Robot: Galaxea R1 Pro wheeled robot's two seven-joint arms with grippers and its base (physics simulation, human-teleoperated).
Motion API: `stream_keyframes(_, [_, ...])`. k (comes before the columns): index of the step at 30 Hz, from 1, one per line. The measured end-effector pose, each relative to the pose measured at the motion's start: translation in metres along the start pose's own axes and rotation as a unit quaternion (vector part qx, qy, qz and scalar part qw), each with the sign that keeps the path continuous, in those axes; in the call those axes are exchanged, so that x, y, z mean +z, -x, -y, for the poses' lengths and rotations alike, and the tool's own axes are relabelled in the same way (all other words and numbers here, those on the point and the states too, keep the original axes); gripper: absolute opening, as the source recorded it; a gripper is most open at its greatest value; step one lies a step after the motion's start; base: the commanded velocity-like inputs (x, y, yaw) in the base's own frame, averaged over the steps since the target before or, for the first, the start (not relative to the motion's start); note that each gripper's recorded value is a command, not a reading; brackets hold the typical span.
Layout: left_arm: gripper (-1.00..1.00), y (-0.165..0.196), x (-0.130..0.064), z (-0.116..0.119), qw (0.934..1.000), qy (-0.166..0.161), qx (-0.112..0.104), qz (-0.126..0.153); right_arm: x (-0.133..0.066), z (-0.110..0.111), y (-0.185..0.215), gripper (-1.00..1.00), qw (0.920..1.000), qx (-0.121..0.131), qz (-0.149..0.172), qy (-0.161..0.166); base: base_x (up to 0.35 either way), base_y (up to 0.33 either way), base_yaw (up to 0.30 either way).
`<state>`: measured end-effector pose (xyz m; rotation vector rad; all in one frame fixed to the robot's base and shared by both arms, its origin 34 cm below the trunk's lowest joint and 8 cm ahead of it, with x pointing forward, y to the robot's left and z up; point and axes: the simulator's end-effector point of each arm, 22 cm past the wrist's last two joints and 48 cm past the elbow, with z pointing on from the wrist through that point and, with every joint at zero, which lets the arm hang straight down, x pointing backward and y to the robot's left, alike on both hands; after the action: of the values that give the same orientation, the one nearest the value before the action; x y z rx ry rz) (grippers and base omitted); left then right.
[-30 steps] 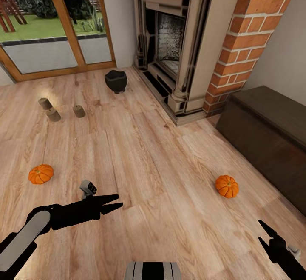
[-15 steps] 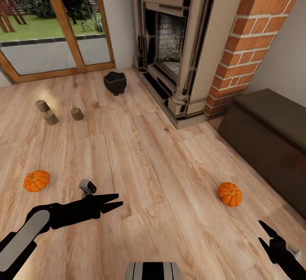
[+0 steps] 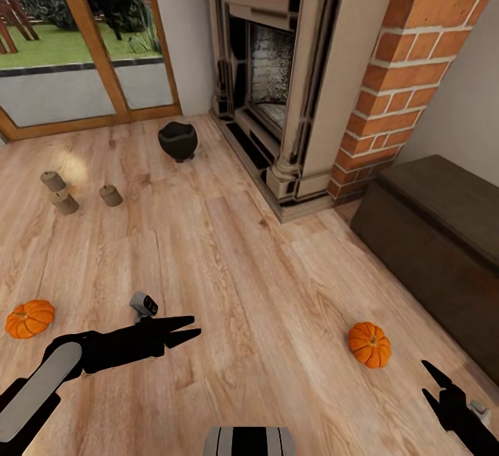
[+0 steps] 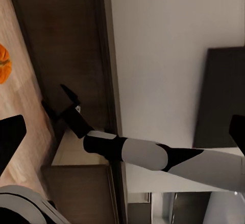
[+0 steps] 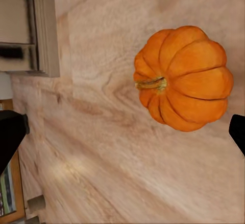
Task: Place each of the two pumpkins and all three candles from the living room inside a cabinet in the living room (use any cabinet), then make sure every cabinet is closed, and position the cauldron so it is next to a table in the living room.
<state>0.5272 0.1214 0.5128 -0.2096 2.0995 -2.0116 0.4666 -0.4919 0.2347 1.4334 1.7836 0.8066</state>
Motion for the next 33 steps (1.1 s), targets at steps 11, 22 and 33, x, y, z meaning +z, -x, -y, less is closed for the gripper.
stream_keyframes(11, [1.0,0.0,-0.001,0.0,1.0,0.0,0.001,0.0,-0.012,0.03,0.016,1.0,0.9967,0.045,0.049,-0.047,0.028,-0.025,0.0])
stream_keyframes(22, [1.0,0.001,-0.001,0.0,1.0,0.001,0.0,0.001,-0.013,0.033,0.017,1.0,0.996,0.049,0.053,-0.053,0.183,0.009,0.0])
stream_keyframes(33, [1.0,0.001,-0.001,-0.001,1.0,0.001,-0.001,0.002,-0.012,0.033,0.016,1.0,0.9961,0.046,0.052,-0.055,0.045,0.085,0.0])
